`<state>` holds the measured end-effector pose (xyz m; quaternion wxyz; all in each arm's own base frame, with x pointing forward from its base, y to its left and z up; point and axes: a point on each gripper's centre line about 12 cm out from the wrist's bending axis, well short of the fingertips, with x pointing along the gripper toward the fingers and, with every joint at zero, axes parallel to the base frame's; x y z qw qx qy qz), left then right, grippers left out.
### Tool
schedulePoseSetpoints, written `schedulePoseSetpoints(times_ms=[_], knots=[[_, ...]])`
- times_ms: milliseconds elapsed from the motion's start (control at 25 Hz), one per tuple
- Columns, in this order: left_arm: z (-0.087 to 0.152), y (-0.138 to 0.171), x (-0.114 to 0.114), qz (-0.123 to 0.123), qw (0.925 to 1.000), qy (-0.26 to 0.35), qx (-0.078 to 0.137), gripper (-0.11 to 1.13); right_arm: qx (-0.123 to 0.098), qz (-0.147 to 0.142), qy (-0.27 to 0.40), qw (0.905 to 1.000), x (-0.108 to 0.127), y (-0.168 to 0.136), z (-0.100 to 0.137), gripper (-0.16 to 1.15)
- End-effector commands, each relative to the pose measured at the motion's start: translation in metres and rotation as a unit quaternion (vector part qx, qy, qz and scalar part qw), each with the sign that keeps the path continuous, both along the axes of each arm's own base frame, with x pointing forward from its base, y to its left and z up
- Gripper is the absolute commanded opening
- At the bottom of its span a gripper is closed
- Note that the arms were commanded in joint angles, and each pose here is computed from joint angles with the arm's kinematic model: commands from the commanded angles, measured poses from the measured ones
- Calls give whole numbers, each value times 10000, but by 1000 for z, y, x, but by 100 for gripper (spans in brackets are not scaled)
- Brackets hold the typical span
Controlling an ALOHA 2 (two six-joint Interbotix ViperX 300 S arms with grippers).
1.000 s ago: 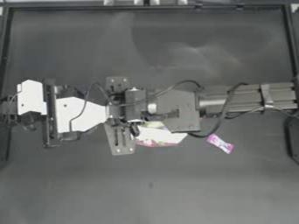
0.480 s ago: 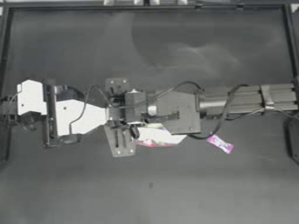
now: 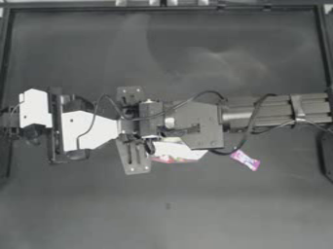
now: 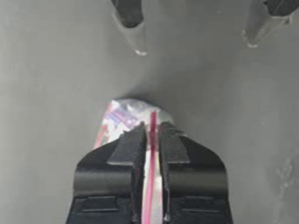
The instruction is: Put candy in bag
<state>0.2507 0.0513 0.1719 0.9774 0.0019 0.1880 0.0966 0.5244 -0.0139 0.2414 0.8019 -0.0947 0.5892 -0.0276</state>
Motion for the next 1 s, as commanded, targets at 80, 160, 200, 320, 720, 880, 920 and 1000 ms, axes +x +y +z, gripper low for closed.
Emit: schedulePoseSetpoints(times_ms=[80,160,200,320,720,880,920,1000], knots=[[12,-2,10,-81,9997,-242,40,101,-15,32,-283,9996,0,2,24,38],[12,-5,14,-131,9995,-289,41,101,-22,32,-283,9996,1,2,23,38],[11,-5,16,-145,9994,-321,35,101,-22,32,-275,9996,1,2,23,38],[5,-7,21,-178,9991,-375,39,101,-22,32,-290,9996,1,2,24,38],[1,-10,31,-222,9972,-718,33,101,-24,39,-335,9994,1,2,27,37],[2,-11,32,-234,9967,-773,27,100,-24,42,-343,9994,2,2,27,37],[3,-11,32,-229,9965,-805,23,100,-24,42,-350,9994,2,2,28,37],[4,-12,32,-243,9961,-850,30,100,-24,42,-350,9994,2,2,28,37]])
